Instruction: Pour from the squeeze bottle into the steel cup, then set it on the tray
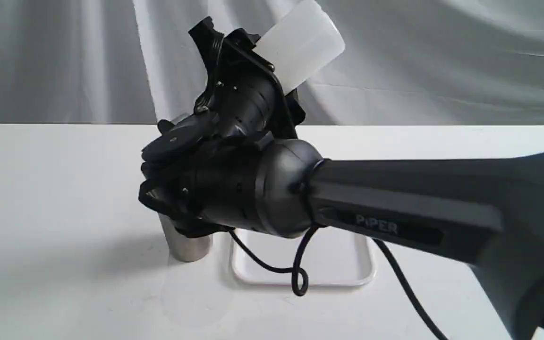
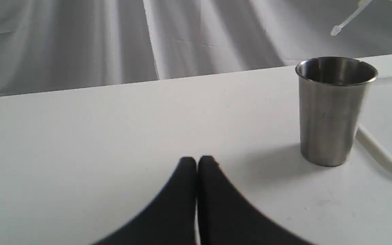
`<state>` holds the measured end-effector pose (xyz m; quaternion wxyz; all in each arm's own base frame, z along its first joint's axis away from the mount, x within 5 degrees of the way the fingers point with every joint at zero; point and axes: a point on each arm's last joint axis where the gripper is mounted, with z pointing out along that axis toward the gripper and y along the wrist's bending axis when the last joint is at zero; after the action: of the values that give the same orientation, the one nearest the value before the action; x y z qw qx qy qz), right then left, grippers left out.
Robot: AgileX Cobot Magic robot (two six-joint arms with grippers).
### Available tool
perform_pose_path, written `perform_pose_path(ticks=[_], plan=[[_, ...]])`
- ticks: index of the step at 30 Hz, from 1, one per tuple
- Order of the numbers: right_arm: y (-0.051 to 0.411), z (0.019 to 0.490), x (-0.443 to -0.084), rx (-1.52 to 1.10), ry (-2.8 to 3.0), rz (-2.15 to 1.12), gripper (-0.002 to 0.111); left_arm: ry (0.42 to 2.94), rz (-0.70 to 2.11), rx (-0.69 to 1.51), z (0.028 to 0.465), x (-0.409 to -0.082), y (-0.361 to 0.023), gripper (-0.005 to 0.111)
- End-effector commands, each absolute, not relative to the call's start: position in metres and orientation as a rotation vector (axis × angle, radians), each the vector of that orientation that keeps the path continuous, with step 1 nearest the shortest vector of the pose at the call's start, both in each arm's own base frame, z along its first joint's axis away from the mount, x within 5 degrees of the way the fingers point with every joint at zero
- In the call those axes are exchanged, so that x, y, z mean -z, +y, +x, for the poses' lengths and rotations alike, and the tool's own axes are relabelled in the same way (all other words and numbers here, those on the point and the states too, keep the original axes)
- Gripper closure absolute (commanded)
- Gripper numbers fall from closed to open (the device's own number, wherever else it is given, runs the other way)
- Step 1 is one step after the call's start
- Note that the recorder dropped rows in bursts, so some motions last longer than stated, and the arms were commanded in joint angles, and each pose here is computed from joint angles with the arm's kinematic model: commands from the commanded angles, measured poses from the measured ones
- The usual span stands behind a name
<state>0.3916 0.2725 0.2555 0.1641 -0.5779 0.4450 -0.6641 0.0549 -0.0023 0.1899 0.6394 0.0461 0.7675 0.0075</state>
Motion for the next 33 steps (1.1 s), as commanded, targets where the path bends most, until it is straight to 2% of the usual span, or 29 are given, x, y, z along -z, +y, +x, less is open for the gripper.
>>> perform_pose_path(ticks=[1,17,33], plan=[[0.2673,0.3920,-0.2677,1.890,1.306,-1.553,0.094,1.746,0.105,-0.009,0.0550,-0.1891,-0.0027,0.107],[0.2664,0.3914,-0.2648,1.690,1.480,-1.297,0.094,1.746,0.108,-0.011,0.0550,-0.1891,-0.0027,0.107],[0.2647,0.3898,-0.2583,1.606,1.587,-1.265,0.094,1.746,0.105,-0.008,0.0550,-0.1891,-0.0027,0.107]])
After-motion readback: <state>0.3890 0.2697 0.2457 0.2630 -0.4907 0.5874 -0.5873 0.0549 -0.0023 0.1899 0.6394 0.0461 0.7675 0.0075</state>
